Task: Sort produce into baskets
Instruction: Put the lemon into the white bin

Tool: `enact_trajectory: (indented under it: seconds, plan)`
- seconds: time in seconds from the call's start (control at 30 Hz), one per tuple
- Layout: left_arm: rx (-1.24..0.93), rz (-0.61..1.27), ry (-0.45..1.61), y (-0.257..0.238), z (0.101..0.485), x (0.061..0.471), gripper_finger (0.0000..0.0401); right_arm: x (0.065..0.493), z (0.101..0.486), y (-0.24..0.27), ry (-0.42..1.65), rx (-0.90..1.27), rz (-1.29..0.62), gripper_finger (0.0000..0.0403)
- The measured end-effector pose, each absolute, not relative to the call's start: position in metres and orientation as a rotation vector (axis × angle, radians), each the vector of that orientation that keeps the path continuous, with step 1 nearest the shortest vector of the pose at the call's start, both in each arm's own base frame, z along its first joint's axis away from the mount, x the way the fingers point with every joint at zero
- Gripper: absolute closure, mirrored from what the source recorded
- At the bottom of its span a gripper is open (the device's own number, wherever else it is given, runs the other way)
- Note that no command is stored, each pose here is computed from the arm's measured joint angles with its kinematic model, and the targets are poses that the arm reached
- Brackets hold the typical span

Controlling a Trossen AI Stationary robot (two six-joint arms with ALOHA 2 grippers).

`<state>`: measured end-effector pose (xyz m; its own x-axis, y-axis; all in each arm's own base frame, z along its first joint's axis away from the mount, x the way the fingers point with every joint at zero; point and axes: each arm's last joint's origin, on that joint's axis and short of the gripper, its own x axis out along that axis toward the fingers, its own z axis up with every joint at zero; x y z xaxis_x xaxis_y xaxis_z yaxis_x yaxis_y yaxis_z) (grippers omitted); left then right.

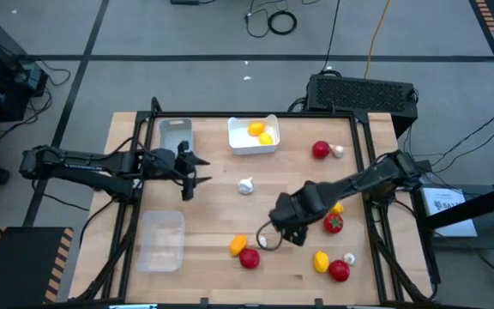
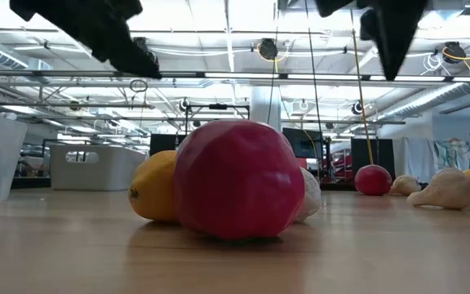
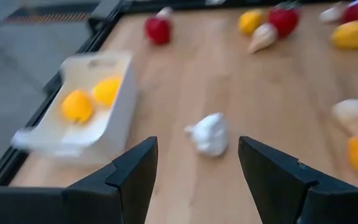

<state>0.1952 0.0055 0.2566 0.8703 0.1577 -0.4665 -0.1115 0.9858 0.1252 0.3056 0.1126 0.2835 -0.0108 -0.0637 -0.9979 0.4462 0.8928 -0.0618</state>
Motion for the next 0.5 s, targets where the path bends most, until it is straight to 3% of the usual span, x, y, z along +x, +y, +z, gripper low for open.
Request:
enact_trajectory:
  seconds: [0.3,0.5]
  plan:
    - [0.156,0.055,0.419,-0.006,0.263,0.198,0.0169,0.283,0.284,0.147,1.550,0.344,-0.529,0.0151]
    - [0.174,0.051,0.420,-0.006,0.263,0.198,0.0169,0.276,0.284,0.154,1.543,0.712,-0.851,0.0151]
